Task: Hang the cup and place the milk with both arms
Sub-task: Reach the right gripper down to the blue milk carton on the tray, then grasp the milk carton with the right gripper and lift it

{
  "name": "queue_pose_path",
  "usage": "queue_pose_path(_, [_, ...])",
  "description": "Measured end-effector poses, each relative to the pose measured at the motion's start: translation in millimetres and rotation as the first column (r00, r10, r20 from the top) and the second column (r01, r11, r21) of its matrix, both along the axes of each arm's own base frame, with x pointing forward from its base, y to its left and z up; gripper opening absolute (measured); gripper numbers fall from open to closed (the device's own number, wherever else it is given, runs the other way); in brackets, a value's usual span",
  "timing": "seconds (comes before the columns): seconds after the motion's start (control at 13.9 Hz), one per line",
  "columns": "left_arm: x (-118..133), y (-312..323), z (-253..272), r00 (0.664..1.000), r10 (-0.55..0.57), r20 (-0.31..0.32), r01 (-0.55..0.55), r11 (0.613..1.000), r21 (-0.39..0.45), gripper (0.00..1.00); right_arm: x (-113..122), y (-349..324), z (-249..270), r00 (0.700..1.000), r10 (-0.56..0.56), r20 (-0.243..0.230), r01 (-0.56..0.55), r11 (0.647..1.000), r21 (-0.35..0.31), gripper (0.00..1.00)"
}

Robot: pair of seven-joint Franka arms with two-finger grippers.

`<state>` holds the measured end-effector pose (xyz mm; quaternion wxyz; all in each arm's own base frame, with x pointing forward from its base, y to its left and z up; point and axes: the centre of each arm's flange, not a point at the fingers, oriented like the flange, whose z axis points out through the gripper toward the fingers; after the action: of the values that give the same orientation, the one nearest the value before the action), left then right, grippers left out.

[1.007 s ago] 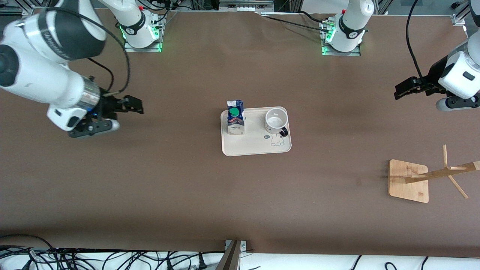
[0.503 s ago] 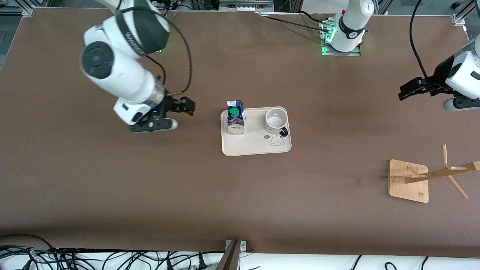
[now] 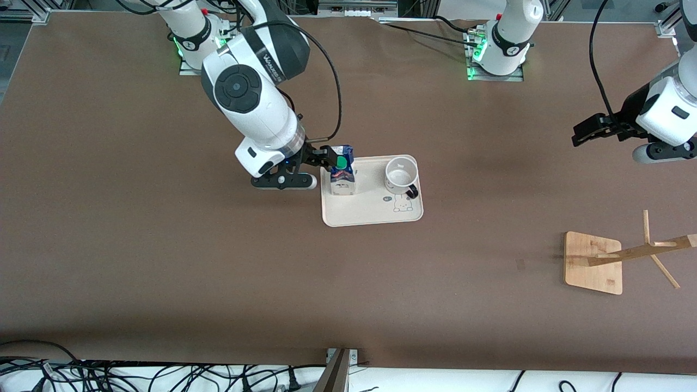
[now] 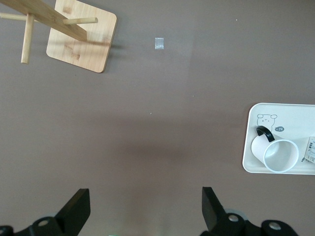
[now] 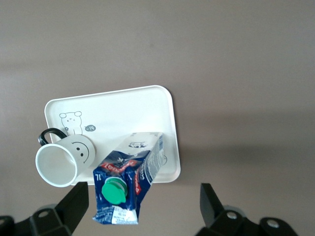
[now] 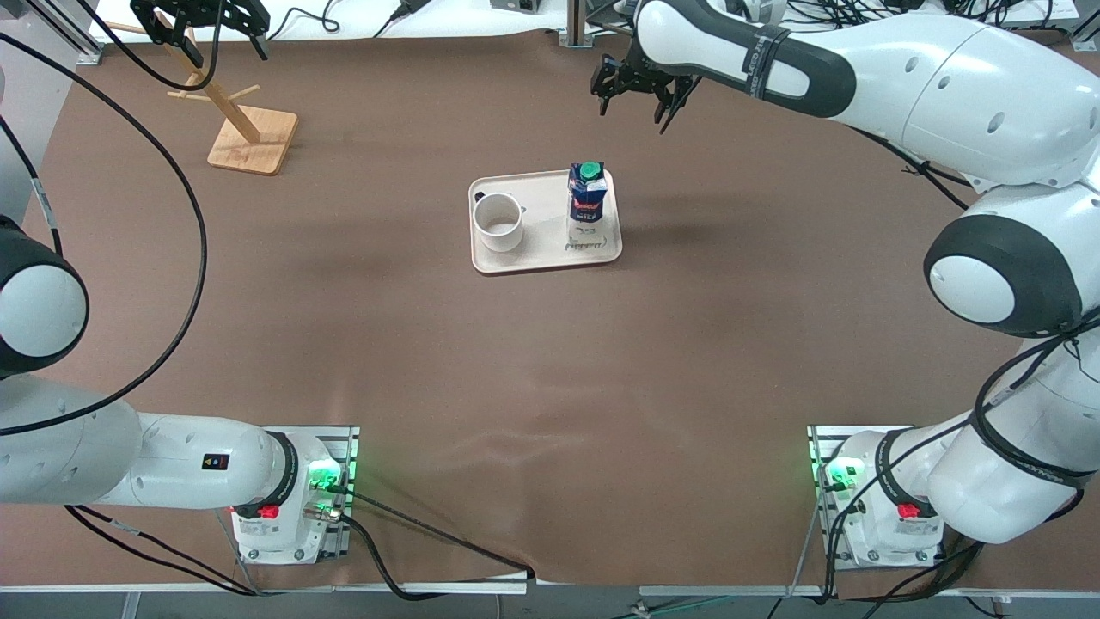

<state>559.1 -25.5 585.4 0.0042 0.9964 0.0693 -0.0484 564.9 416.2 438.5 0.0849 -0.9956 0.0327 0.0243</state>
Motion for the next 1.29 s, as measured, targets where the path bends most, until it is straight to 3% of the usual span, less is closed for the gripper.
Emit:
queue_pose_path(0.43, [2.4,-12.9,-6.0,1.0,-0.023,0.001,0.023,1.0,-0.001,1.0,-2.8,14.6,-11.4,0.998,-0.061,0.002,0.061,0.998,0.006,1.0])
queue_pose_path(1.08, [3.5,-11.8,-15.5,1.0,-0.021,-0.013,0.021,1.0,0.0,1.0,-15.7,38.3,-48.5,0.999,-0.029,-0.034,0.028,0.999,-0.025,1.0])
queue_pose_path(1.29, [3.2,-11.4,-17.5,1.0,-0.02,-0.018,0.02,1.0,0.0,1.0,-33.1,62.9,-70.2,0.999,0.01,-0.046,-0.012,0.999,-0.04,1.0])
